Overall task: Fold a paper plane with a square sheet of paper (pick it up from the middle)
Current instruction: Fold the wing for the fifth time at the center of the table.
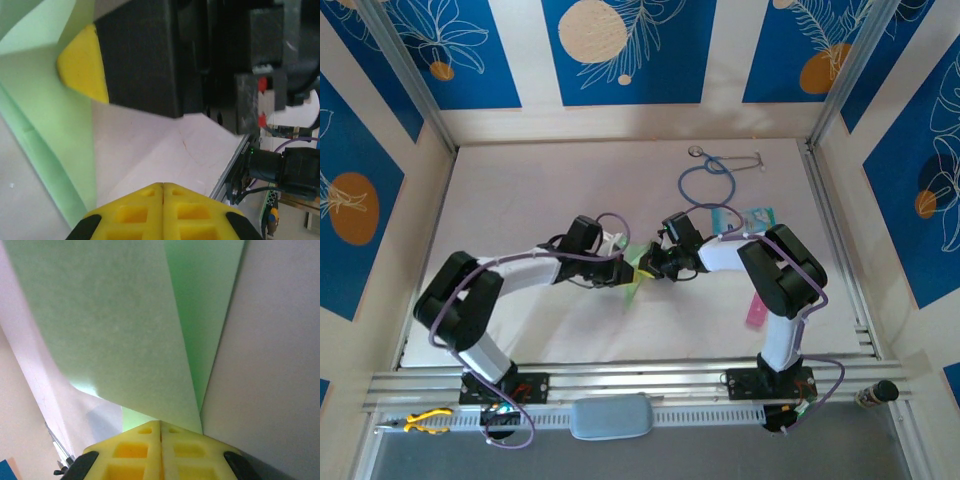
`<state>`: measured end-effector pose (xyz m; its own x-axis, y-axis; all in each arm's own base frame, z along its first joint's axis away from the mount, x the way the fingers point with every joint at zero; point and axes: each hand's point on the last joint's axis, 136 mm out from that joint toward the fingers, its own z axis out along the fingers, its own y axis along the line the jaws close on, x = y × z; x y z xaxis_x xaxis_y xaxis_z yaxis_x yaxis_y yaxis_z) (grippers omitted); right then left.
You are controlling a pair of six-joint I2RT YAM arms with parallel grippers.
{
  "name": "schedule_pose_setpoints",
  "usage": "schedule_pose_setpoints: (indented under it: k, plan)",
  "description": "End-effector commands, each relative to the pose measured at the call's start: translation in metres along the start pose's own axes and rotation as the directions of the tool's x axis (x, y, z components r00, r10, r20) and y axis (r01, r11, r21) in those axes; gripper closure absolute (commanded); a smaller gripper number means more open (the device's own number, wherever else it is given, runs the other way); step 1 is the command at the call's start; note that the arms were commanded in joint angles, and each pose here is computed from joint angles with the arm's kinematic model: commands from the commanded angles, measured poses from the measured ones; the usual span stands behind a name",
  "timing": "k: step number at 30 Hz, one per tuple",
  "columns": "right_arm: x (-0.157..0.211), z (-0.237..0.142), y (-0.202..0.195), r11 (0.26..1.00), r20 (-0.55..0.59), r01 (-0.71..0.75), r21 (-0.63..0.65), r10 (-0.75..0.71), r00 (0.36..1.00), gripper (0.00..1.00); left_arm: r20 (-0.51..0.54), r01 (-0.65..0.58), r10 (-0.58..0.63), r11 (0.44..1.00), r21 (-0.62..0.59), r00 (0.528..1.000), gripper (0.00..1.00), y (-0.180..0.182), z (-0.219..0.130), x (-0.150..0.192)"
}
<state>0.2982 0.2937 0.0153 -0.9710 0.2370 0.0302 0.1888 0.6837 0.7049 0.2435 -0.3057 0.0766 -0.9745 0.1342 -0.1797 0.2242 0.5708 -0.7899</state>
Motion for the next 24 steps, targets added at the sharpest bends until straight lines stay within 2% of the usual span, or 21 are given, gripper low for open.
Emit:
schedule_pose_setpoints:
  k: [1,10,24]
  plan:
    - [0.012,0.008,-0.034,0.992,-0.038,-0.045,0.117,0.05,0.998,0.93,-0.047,0.015,-0.015,1.0,0.014,0.999,0.92,0.0,0.011,0.002]
    - [0.013,0.008,-0.032,0.993,-0.04,-0.045,0.107,0.049,0.998,0.93,-0.054,0.012,-0.015,0.999,-0.052,0.998,0.91,0.019,0.024,-0.006]
    - [0.011,0.002,-0.021,0.997,-0.028,-0.026,0.073,0.028,0.999,0.92,-0.118,0.032,-0.059,0.976,-0.217,0.991,0.94,0.079,0.028,0.036]
